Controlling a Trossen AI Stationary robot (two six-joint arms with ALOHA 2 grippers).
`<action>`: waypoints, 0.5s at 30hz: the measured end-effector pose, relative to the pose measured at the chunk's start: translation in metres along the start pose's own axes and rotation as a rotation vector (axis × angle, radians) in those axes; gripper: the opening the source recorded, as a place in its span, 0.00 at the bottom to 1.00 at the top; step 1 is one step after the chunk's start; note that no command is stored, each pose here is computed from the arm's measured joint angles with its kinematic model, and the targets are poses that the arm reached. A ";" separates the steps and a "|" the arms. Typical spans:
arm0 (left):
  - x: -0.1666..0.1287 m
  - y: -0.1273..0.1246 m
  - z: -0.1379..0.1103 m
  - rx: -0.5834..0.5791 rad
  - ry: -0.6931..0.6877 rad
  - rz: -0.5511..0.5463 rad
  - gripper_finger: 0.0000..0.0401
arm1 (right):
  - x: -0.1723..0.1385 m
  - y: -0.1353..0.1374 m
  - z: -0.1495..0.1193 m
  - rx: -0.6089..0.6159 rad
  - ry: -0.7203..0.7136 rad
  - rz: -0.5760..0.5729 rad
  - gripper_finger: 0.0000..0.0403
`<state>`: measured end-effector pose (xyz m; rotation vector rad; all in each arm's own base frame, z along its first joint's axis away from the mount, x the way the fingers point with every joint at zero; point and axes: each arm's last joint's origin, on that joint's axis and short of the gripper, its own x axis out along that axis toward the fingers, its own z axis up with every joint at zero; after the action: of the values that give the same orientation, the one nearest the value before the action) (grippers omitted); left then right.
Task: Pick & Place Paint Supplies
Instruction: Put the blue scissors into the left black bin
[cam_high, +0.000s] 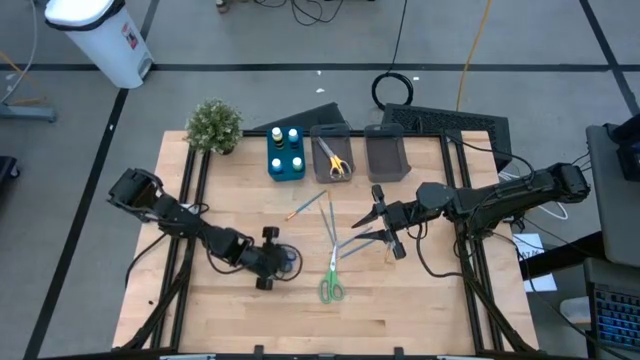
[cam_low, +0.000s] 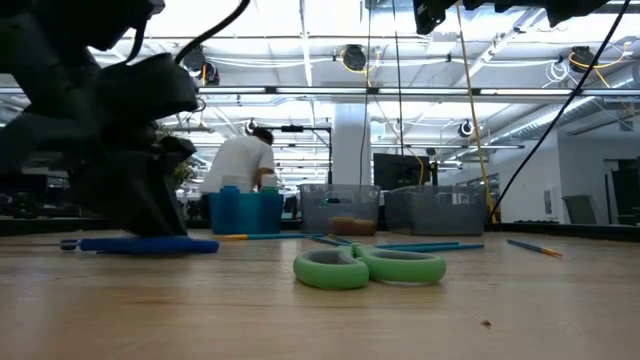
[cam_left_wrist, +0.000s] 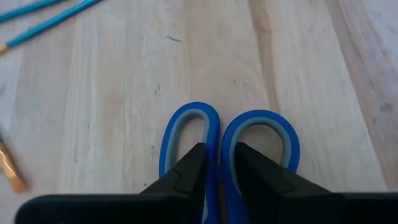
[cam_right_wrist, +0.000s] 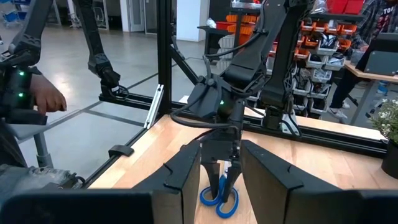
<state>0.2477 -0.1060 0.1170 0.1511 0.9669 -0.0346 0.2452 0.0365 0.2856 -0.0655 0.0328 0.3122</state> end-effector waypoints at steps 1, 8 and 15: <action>0.001 0.001 -0.001 -0.028 0.004 -0.002 0.23 | 0.000 0.000 0.000 0.000 0.000 0.000 0.26; 0.005 0.007 -0.013 -0.172 0.002 0.002 0.32 | 0.000 0.000 0.000 0.000 0.000 0.000 0.26; 0.009 0.010 -0.030 -0.251 -0.045 -0.010 0.40 | 0.000 0.000 0.000 0.000 0.000 0.000 0.26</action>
<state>0.2291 -0.0911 0.0939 -0.0851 0.9185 0.0739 0.2452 0.0364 0.2855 -0.0653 0.0333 0.3118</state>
